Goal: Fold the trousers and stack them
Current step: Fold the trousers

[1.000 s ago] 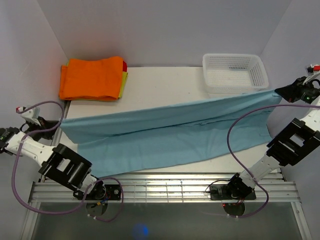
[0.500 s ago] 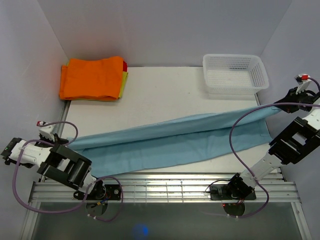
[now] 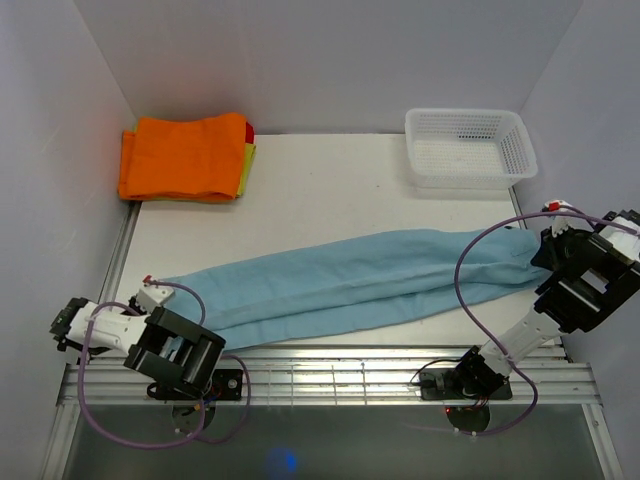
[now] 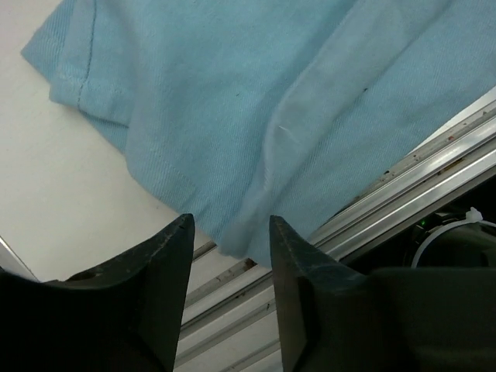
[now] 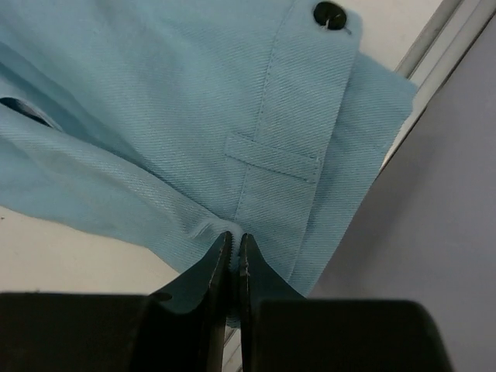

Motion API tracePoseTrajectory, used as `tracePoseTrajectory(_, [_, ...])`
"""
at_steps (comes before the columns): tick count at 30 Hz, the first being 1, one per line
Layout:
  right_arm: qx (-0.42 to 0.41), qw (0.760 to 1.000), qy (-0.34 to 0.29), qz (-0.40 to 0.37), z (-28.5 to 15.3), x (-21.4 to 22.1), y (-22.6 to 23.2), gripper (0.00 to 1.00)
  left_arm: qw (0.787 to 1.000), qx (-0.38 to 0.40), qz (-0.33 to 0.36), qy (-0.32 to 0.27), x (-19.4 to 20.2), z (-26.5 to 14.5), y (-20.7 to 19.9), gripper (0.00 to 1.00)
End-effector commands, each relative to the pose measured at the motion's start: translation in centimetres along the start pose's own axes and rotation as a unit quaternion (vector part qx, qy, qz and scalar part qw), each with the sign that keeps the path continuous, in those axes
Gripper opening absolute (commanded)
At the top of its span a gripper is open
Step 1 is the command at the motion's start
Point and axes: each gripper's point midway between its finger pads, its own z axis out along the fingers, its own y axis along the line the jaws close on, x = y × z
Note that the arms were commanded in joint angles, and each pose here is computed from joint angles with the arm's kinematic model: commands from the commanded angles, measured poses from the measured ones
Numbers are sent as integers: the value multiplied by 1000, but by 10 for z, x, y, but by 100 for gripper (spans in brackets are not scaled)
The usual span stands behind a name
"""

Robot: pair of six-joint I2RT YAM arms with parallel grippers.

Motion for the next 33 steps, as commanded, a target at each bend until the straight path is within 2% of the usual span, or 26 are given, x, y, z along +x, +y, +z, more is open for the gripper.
tracePoseTrajectory(1, [4,1000,16,2,-6,65,0,8,992,-12,127,-5,-10,-12,20,58])
tracePoseTrajectory(2, [0,1000,19,1,-3,66,3,8,992,-32,121,-18,-20,-20,34,71])
tracePoseTrajectory(4, [1,1000,27,-4,-3,67,3,8,997,-31,45,-46,-26,-23,46,85])
tracePoseTrajectory(6, [6,999,38,-10,-1,69,1,8,997,-36,8,-69,-42,-32,70,88])
tracePoseTrajectory(7, [8,999,44,-13,-1,71,0,8,995,-15,-48,-81,-43,-27,72,93])
tracePoseTrajectory(8, [15,998,51,-25,0,71,-4,8,995,-6,-45,-85,-51,-25,78,98])
tracePoseTrajectory(13, [27,995,93,-36,1,85,-7,8,989,21,-126,-75,-71,14,81,98])
tracePoseTrajectory(14, [29,994,97,-38,0,86,-7,8,993,5,-92,-71,-83,25,89,98])
tracePoseTrajectory(16, [32,992,111,-50,-1,90,-6,8,993,-2,-111,-26,-71,47,78,98])
tracePoseTrajectory(18, [32,990,121,-61,-2,90,-2,8,993,-7,-119,-5,-73,65,73,98])
tracePoseTrajectory(20, [20,989,126,-70,0,91,6,8,990,-7,-135,27,-64,80,69,93])
tracePoseTrajectory(23, [8,988,136,-77,5,92,16,8,983,11,-175,55,-55,96,71,72])
tracePoseTrajectory(24, [6,987,139,-77,6,92,18,8,978,11,-199,61,-53,101,75,59])
tracePoseTrajectory(28, [-17,986,152,-74,14,93,31,8,960,22,-266,86,-47,133,104,35])
tracePoseTrajectory(29, [-23,985,152,-71,15,92,34,8,964,8,-255,77,-61,138,126,34])
tracePoseTrajectory(32, [-38,986,146,-65,19,84,42,15,956,2,-276,100,-63,166,150,29])
tracePoseTrajectory(33, [-48,988,140,-54,18,79,48,23,959,-26,-268,91,-78,167,181,28])
